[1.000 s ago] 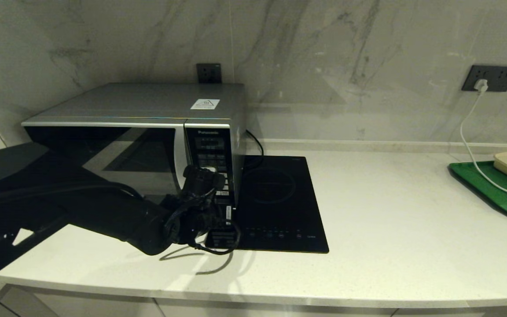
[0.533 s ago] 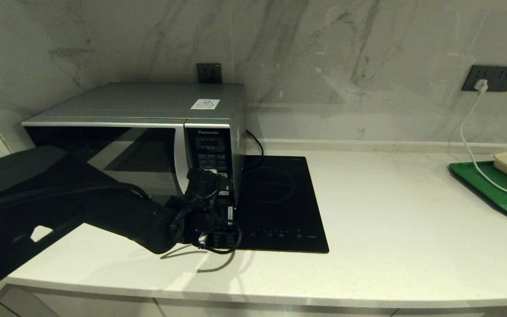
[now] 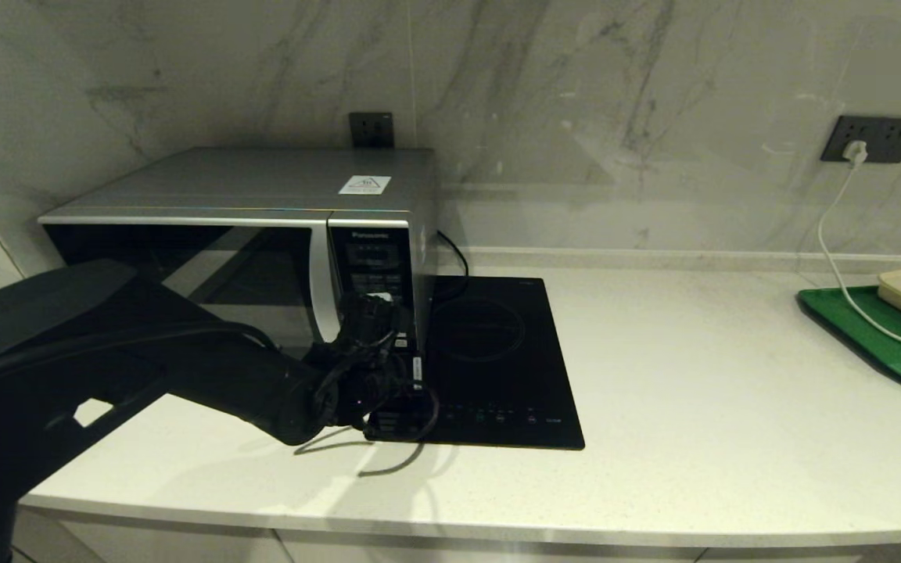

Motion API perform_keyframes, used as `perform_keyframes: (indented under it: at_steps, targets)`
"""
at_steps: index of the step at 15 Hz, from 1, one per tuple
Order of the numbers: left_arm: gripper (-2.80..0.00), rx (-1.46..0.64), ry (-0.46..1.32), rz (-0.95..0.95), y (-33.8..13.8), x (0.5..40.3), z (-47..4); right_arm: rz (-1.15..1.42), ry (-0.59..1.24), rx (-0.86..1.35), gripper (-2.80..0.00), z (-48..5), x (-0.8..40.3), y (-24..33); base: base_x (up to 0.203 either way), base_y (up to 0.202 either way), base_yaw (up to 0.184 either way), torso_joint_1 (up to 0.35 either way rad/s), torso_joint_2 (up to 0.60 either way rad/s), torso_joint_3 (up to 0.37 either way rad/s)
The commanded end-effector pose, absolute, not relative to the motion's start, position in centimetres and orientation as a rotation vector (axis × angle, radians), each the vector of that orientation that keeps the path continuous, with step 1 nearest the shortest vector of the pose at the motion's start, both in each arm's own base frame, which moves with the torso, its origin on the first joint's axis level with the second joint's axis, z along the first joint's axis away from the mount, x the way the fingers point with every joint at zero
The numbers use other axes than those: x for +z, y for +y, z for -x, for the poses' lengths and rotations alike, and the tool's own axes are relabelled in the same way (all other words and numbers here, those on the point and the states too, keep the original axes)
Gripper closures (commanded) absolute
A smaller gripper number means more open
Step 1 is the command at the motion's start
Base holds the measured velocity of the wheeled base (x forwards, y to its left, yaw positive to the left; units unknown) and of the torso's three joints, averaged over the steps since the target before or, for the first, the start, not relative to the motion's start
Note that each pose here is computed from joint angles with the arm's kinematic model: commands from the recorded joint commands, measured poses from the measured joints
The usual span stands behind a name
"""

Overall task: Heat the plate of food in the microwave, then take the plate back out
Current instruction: Open the microwave oven

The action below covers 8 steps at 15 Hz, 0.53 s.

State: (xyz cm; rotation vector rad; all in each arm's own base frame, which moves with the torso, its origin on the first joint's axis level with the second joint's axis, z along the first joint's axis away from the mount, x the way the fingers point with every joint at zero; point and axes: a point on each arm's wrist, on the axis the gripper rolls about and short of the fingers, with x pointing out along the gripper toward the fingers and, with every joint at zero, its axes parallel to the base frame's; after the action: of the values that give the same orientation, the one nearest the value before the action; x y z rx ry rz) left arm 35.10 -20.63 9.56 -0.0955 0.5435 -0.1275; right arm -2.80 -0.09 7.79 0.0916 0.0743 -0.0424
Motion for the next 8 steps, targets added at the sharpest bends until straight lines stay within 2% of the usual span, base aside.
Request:
perform_keyframes:
  at_steps: [1, 8]
  targets:
    - [0.00, -0.129, 0.530, 0.104, -20.89, 9.80, -35.28, -0.092, 0.076, -0.042, 0.00, 2.80, 7.78, -0.09, 0.000, 0.000, 0.000, 0.000, 0.00, 0.000]
    - [0.00, -0.126, 0.529, 0.103, -20.96, 9.59, -35.59, -0.092, 0.076, -0.042, 0.00, 2.80, 7.78, -0.09, 0.000, 0.000, 0.000, 0.000, 0.00, 0.000]
